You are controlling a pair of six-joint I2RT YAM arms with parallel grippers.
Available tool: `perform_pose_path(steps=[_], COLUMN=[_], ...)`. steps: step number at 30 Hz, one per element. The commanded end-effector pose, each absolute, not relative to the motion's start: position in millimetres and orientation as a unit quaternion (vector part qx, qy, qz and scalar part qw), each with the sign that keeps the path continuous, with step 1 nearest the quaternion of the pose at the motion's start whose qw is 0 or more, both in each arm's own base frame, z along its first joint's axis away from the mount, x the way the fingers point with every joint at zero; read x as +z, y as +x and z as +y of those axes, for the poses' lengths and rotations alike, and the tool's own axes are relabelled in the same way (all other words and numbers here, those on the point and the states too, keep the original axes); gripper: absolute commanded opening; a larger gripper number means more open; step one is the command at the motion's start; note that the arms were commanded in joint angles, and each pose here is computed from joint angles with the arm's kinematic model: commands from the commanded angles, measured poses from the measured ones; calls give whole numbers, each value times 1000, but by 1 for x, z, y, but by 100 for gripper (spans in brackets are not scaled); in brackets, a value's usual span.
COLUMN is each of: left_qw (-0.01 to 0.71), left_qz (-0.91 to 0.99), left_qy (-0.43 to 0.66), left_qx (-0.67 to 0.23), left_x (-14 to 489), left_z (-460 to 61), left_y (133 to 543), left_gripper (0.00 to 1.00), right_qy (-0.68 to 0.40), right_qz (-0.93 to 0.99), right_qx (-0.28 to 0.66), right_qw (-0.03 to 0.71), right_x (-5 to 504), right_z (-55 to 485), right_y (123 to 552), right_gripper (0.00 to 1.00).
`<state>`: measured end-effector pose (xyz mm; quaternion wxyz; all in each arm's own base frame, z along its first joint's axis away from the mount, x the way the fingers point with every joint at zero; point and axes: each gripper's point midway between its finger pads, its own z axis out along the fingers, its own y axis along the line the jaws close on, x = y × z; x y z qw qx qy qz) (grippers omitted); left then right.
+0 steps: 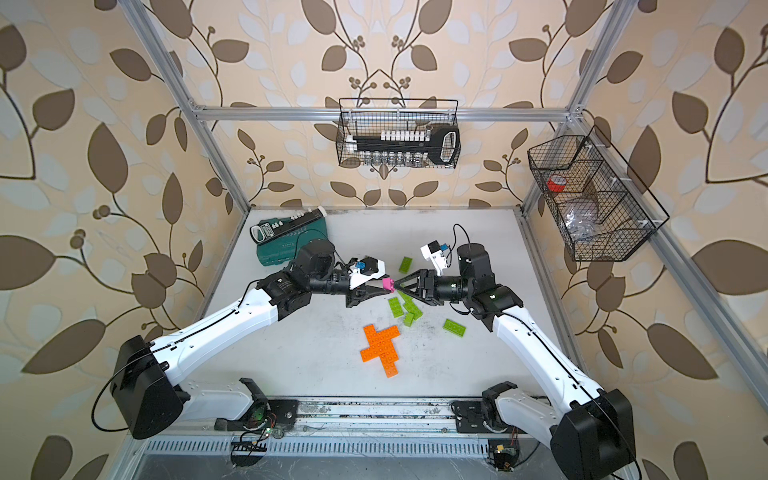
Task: Assemble a small pinwheel with lego
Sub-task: Pick up the lego brick from the center of the board.
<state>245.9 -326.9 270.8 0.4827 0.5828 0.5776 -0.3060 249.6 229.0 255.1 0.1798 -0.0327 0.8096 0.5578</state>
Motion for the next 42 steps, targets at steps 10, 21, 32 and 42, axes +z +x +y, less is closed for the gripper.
perform_pose_path(steps=[10,21,32,42], left_qw=[508,508,508,509], left_qz=[530,524,523,530], left_qy=[597,601,602,595], left_qx=[-324,-325,-325,-325], left_x=[299,300,300,302], left_z=[-332,-331,-332,-332], left_y=[230,227,228,231], left_gripper=[0,0,0,23], right_qy=[-52,-60,-56,-53], right_qz=[795,786,784,785], right_qx=[581,595,602,601], right_qw=[165,156,138,141], right_x=[261,264,264,265], right_z=[243,249,253,253], right_y=[248,247,243,244], right_gripper=[52,38,32,26])
